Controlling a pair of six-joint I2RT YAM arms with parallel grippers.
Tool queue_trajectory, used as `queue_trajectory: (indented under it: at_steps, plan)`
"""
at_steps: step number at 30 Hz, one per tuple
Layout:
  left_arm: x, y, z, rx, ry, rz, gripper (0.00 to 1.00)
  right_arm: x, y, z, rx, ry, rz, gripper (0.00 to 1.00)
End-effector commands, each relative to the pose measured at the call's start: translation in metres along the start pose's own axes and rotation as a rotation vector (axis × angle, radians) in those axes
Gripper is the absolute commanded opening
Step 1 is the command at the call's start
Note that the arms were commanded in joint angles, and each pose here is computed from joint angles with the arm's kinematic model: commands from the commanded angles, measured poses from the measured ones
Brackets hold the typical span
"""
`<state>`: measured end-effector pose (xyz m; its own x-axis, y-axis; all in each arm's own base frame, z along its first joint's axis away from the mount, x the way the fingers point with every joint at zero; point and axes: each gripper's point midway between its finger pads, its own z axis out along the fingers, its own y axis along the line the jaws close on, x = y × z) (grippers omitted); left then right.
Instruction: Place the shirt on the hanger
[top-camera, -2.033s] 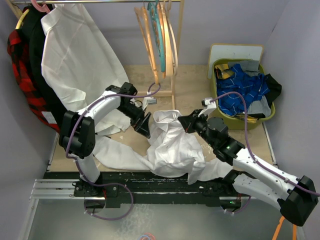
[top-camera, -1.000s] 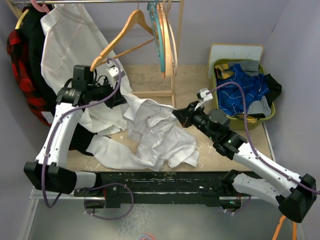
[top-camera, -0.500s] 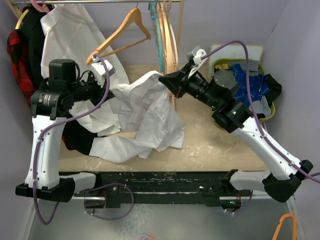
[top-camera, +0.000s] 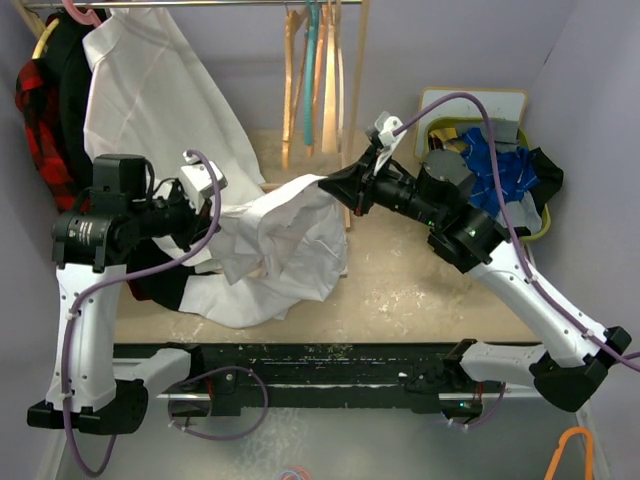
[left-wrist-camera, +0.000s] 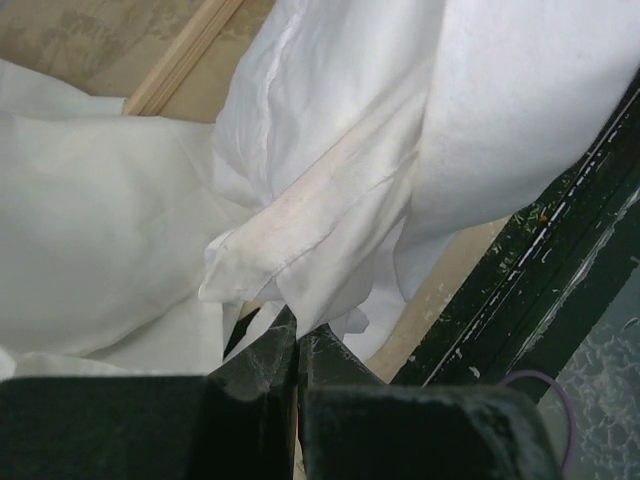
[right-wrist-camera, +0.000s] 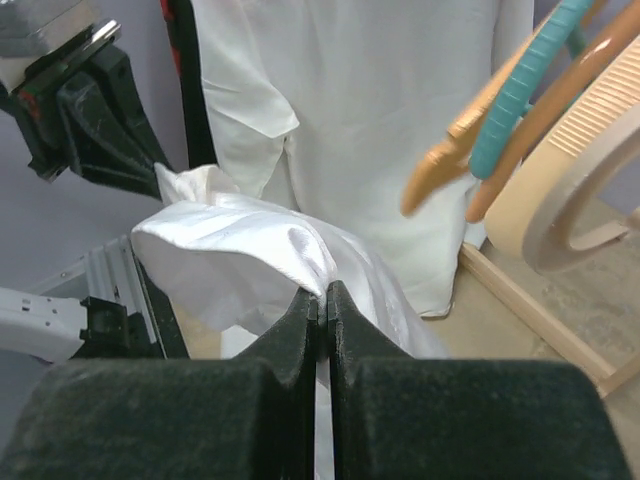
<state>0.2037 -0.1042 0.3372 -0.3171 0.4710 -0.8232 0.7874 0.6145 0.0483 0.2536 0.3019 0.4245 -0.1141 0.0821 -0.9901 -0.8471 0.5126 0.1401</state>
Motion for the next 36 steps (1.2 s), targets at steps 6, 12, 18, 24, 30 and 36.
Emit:
queue_trajectory:
  at_steps: [6,12,18,24,30,36]
  plan:
    - [-0.121,0.097,-0.083,-0.554,-0.211,0.105,0.00,-0.141,0.012,-0.014,0.027,-0.196,-0.143,0.00]
    - [-0.218,0.109,-0.200,-0.907,-0.539,0.201,0.00,-0.228,0.025,-0.019,0.014,-0.339,-0.247,0.00]
    - [-0.229,0.095,-0.203,-0.857,-0.587,0.247,0.00,-0.211,0.041,-0.006,-0.104,-0.323,-0.177,0.00]
    - [-0.090,0.122,-0.011,-0.465,-0.163,0.009,0.00,-0.061,0.039,0.014,-0.209,-0.113,0.055,0.00]
    - [0.036,0.111,0.083,-0.290,0.084,-0.102,0.00,0.112,0.033,0.020,-0.239,0.098,0.390,0.00]
    - [0.087,0.131,0.120,-0.337,0.186,-0.152,0.00,0.163,0.005,0.026,-0.086,0.061,0.555,0.00]
